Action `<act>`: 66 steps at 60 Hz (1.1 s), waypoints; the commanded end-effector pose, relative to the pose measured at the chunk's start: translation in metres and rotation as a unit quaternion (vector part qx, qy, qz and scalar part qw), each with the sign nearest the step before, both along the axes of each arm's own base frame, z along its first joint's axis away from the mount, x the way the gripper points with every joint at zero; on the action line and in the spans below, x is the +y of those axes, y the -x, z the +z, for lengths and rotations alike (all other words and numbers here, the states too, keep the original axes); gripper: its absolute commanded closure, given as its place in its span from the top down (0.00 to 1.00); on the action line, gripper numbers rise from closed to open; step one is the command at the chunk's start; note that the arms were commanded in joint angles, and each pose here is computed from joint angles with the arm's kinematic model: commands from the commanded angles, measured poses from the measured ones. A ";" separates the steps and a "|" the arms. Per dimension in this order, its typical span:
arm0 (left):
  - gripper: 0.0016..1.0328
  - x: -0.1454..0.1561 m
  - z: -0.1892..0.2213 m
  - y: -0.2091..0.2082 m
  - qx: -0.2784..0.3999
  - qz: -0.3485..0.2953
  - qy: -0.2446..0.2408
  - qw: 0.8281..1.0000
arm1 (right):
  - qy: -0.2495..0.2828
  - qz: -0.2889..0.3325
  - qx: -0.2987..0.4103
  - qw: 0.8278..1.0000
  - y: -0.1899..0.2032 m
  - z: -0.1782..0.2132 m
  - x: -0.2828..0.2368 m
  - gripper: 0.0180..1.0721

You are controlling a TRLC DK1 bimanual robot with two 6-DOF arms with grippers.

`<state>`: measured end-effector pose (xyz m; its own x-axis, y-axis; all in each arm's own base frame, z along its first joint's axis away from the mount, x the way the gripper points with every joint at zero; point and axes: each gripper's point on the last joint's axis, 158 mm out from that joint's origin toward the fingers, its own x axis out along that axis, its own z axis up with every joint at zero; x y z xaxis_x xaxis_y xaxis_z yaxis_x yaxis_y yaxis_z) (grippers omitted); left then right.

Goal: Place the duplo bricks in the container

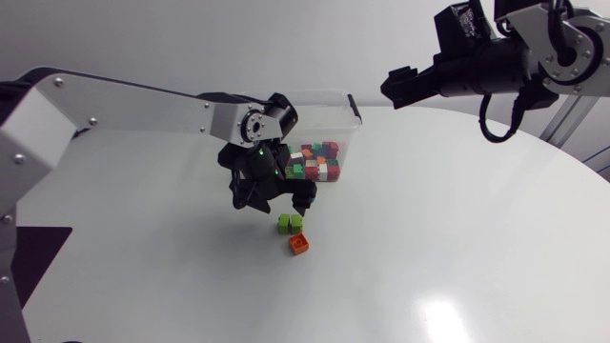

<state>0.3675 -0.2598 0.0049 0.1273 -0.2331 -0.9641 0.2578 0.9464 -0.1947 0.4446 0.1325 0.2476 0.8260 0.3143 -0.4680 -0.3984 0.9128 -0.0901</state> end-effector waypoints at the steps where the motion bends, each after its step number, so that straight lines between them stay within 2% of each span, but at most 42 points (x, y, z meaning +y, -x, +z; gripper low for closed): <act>1: 0.95 0.001 -0.016 -0.004 0.016 0.032 -0.015 0.999 | -0.007 0.004 0.013 1.000 0.010 -0.010 0.003 0.95; 22: 0.95 -0.022 -0.039 0.006 0.028 0.028 -0.034 0.999 | -0.003 0.005 0.031 0.999 0.030 -0.031 -0.002 0.95; 28: 0.88 -0.020 -0.044 0.011 0.030 0.028 -0.051 0.998 | -0.004 0.006 0.032 0.999 0.037 -0.034 -0.003 0.95; 33: 0.86 -0.016 -0.045 0.013 0.030 0.031 -0.066 0.997 | -0.004 0.006 0.031 1.000 0.042 -0.033 -0.004 0.95; 42: 0.72 -0.009 -0.045 0.010 0.025 0.037 -0.079 0.996 | -0.005 0.010 0.037 0.999 0.048 -0.042 -0.004 0.95; 47: 0.56 -0.007 -0.046 0.008 0.019 0.039 -0.082 0.996 | -0.003 0.013 0.045 0.999 0.053 -0.050 -0.003 0.95; 49: 0.54 -0.007 -0.047 0.007 0.018 0.040 -0.082 0.996 | -0.003 0.014 0.044 0.999 0.054 -0.050 -0.003 0.95; 52: 0.42 -0.006 -0.046 0.005 0.016 0.041 -0.081 0.996 | -0.003 0.014 0.044 0.999 0.056 -0.051 -0.003 0.95; 56: 0.21 -0.007 -0.042 0.003 0.001 0.039 -0.084 0.996 | -0.002 0.016 0.042 0.999 0.059 -0.051 -0.003 0.95; 66: 0.19 -0.007 -0.028 0.003 -0.009 0.034 -0.078 0.996 | 0.006 0.040 0.059 0.997 0.070 -0.064 0.004 0.95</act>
